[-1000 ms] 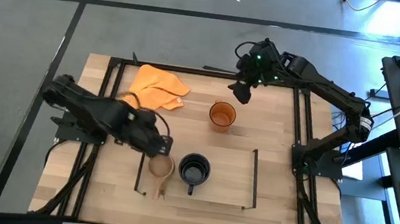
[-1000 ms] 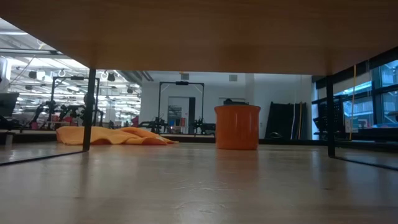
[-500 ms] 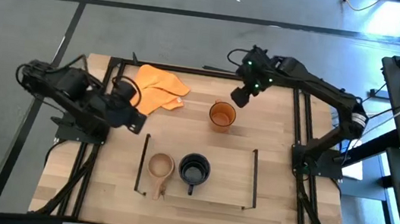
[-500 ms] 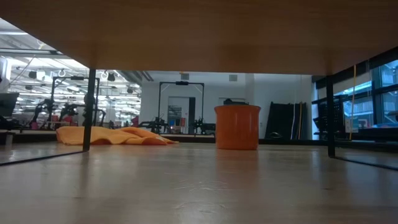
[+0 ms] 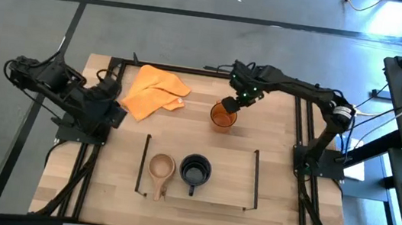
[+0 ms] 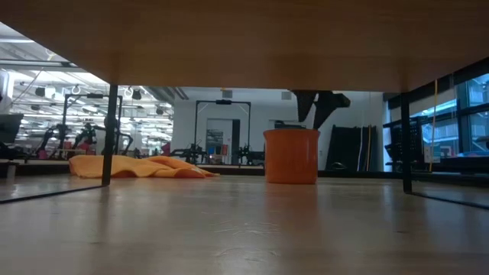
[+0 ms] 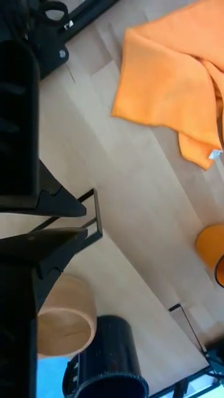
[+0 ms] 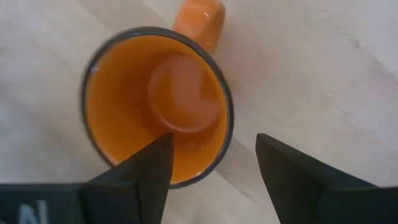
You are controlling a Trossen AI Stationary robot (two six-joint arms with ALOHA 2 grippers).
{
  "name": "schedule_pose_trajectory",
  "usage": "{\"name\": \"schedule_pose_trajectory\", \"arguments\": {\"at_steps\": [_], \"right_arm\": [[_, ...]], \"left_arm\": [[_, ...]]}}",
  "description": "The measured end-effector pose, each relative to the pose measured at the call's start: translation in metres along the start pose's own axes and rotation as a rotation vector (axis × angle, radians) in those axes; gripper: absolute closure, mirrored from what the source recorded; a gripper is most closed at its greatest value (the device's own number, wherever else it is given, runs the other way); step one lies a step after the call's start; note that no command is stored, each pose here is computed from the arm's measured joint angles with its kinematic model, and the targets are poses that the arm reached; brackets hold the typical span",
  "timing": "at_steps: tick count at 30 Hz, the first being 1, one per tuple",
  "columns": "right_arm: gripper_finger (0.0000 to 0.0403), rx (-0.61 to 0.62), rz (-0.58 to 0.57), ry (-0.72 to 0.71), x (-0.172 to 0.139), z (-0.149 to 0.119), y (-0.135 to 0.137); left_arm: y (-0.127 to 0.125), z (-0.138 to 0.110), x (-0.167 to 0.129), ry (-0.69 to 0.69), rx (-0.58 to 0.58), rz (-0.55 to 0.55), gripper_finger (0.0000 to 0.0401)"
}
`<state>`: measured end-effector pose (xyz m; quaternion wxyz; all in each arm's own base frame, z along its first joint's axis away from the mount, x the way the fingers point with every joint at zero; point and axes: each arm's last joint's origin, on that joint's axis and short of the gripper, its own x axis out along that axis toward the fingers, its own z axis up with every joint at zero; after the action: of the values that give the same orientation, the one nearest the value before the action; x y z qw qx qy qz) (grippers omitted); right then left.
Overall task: Stack small to large cups/mugs on shelf
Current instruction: Put the orange mug on the shelf
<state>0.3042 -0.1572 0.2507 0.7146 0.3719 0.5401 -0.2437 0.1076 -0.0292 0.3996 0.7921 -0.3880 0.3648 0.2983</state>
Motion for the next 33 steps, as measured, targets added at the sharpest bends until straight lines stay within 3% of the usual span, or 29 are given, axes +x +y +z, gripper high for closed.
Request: {"name": "schedule_pose_trajectory", "arguments": {"at_steps": [9,21,25,33], "right_arm": [[0.0173,0.015,-0.08,0.005,0.016,0.003,0.002],[0.0179,0.026,-0.108,0.08,0.054,0.011,-0.002],[0.0223,0.007,-0.108,0.083,0.054,0.011,-0.002],[0.0376,-0.055,-0.093,0.094,0.052,0.01,-0.001]], "left_arm": [[0.031,-0.007,-0.001,-0.015,-0.07,-0.033,0.0369],[0.033,-0.006,-0.003,-0.035,-0.105,-0.054,0.0369],[0.032,-0.006,-0.003,-0.037,-0.111,-0.068,0.0369],[0.032,-0.006,-0.003,-0.038,-0.121,-0.069,0.0369]]}}
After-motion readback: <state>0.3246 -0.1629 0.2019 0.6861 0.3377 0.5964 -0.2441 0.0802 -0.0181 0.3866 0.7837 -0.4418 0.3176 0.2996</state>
